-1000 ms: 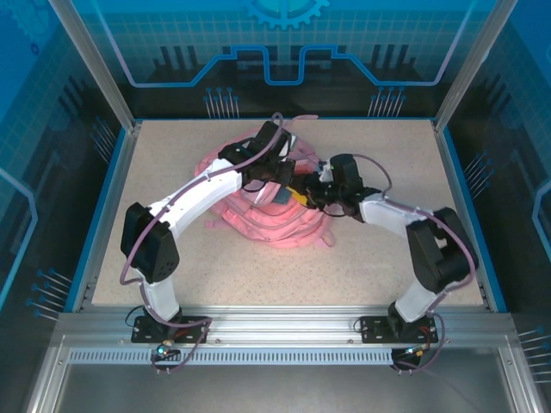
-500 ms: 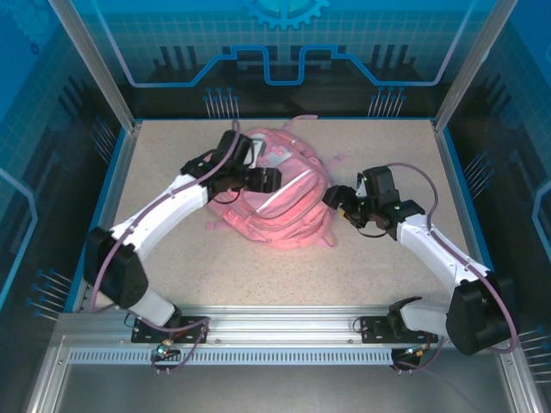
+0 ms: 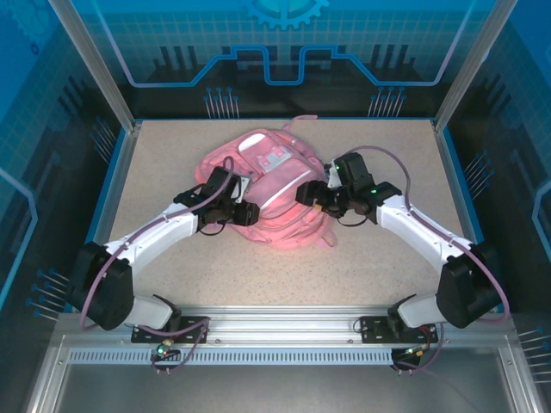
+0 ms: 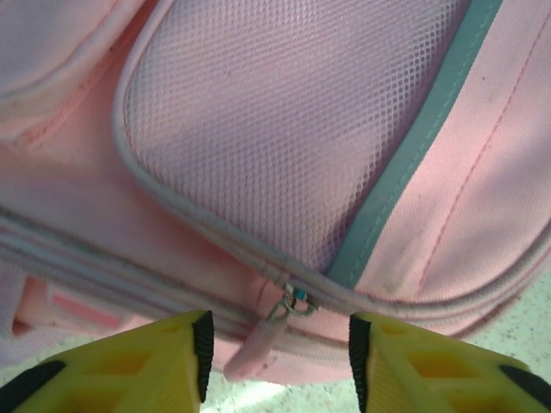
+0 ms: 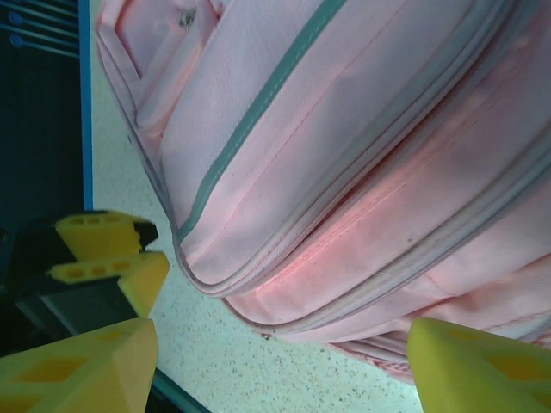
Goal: Pack books, pencil case, and school supplies into a backpack
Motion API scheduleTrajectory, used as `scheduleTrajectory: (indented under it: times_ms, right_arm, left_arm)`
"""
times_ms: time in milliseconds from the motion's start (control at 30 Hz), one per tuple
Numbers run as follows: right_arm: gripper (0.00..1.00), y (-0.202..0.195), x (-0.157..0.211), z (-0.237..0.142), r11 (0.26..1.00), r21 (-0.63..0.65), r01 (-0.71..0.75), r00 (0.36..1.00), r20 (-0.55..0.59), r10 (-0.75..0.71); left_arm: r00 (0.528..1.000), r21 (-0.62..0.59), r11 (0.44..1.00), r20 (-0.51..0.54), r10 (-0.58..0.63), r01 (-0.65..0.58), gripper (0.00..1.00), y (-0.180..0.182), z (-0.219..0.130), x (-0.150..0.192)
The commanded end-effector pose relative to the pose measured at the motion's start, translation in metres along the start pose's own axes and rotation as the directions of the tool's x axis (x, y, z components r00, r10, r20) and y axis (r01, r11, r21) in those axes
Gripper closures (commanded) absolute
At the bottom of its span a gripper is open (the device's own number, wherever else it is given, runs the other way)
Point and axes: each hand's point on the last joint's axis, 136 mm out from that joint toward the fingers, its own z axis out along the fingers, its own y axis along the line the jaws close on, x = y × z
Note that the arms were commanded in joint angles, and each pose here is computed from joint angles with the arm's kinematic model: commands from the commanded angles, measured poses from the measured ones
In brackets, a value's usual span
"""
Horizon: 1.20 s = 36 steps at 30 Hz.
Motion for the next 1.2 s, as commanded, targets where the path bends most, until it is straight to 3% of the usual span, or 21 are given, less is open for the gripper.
scheduleTrajectory:
  times_ms: [0, 300, 433, 633, 733, 1167]
  right_arm:
    - [0.24, 0.015, 0.007, 0.007, 0.999, -0.037, 0.019, 0.999, -0.043, -0.021]
    - [0.26, 0.018, 0.027, 0.026, 0.999, -0.035, -0.002, 0.992, -0.122, -0.002]
    - [0.29, 0.017, 0.032, 0.033, 0.999, -0.037, -0.018, 0.99, -0.142, 0.012]
    - [0.3, 0.016, 0.032, 0.037, 0.999, -0.035, -0.022, 0.989, -0.146, 0.017]
    - [0.3, 0.017, 0.031, 0.037, 0.999, -0.034, -0.021, 0.99, -0.143, 0.016]
    - [0.36, 0.018, 0.036, 0.055, 1.0, -0.009, -0.015, 0.984, -0.177, 0.014]
  left_arm:
    - [0.998, -0.005, 0.998, 0.027, 0.056, -0.056, 0.57, 0.0, 0.006, -0.011]
    - [0.996, 0.012, 0.997, -0.046, 0.073, -0.073, 0.59, 0.0, 0.016, 0.004]
    - [0.994, 0.024, 0.997, -0.078, 0.076, -0.074, 0.65, 0.0, 0.019, 0.012]
    - [0.993, 0.122, 0.987, -0.053, 0.11, -0.103, 0.5, -0.017, 0.009, 0.015]
    - [0.992, 0.121, 0.987, -0.058, 0.115, -0.107, 0.5, -0.016, 0.011, 0.017]
    - [0.987, 0.052, 0.993, -0.12, 0.109, -0.103, 0.87, -0.005, 0.02, 0.027]
